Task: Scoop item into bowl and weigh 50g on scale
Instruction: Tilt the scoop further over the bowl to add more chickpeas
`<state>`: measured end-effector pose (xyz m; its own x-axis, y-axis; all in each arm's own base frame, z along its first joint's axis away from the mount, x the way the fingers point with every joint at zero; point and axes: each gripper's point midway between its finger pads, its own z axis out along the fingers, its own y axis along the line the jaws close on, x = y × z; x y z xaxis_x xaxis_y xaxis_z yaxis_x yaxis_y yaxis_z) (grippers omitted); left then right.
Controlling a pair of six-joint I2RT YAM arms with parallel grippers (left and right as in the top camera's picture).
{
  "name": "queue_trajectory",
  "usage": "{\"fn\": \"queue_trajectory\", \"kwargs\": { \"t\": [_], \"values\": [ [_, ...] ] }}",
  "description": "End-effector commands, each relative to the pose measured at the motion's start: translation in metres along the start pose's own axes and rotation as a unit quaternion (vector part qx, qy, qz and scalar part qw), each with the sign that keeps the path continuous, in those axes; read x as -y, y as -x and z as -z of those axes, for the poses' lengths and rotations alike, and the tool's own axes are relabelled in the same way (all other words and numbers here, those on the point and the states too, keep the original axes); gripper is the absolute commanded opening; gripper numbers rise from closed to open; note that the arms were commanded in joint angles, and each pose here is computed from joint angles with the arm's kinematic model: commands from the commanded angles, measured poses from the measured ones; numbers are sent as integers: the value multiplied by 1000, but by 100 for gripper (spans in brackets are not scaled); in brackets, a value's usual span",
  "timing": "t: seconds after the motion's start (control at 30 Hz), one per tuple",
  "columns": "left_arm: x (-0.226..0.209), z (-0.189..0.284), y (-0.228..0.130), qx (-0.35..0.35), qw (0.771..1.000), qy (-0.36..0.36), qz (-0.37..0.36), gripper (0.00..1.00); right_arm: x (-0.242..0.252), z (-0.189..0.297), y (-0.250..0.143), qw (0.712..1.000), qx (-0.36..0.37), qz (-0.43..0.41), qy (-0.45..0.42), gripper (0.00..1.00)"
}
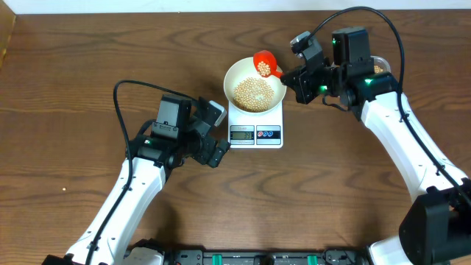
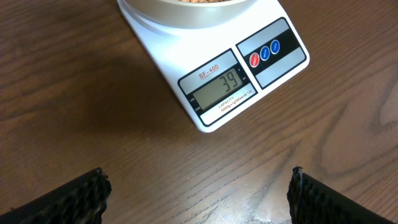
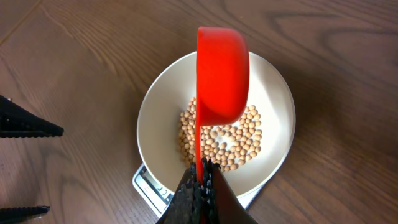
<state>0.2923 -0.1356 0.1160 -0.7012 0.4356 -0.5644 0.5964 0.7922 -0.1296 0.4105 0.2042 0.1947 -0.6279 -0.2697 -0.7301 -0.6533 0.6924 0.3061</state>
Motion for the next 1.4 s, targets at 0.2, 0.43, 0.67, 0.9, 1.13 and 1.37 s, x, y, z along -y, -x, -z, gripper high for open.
{"fn": "queue_trajectory", "kwargs": {
  "t": [0.2, 0.43, 0.67, 0.9, 1.13, 1.37],
  "values": [
    [0, -1, -2, -1, 1000, -2, -1, 93, -7, 8, 2, 998, 4, 63, 9, 1],
    [0, -1, -2, -1, 1000, -2, -1, 93, -6, 8, -2, 995, -4, 102, 5, 1],
    [0, -1, -2, -1, 1000, -2, -1, 93, -5, 8, -2, 991, -4, 137, 3, 1],
    [0, -1, -2, -1, 1000, -2, -1, 93, -5, 8, -2, 987, -4, 158, 3, 1],
    [0, -1, -2, -1, 1000, -2, -1, 93, -5, 8, -2, 986, -4, 166, 3, 1],
    [0, -1, -2, -1, 1000, -2, -1, 93, -5, 8, -2, 984, -4, 180, 3, 1]
  ]
}}
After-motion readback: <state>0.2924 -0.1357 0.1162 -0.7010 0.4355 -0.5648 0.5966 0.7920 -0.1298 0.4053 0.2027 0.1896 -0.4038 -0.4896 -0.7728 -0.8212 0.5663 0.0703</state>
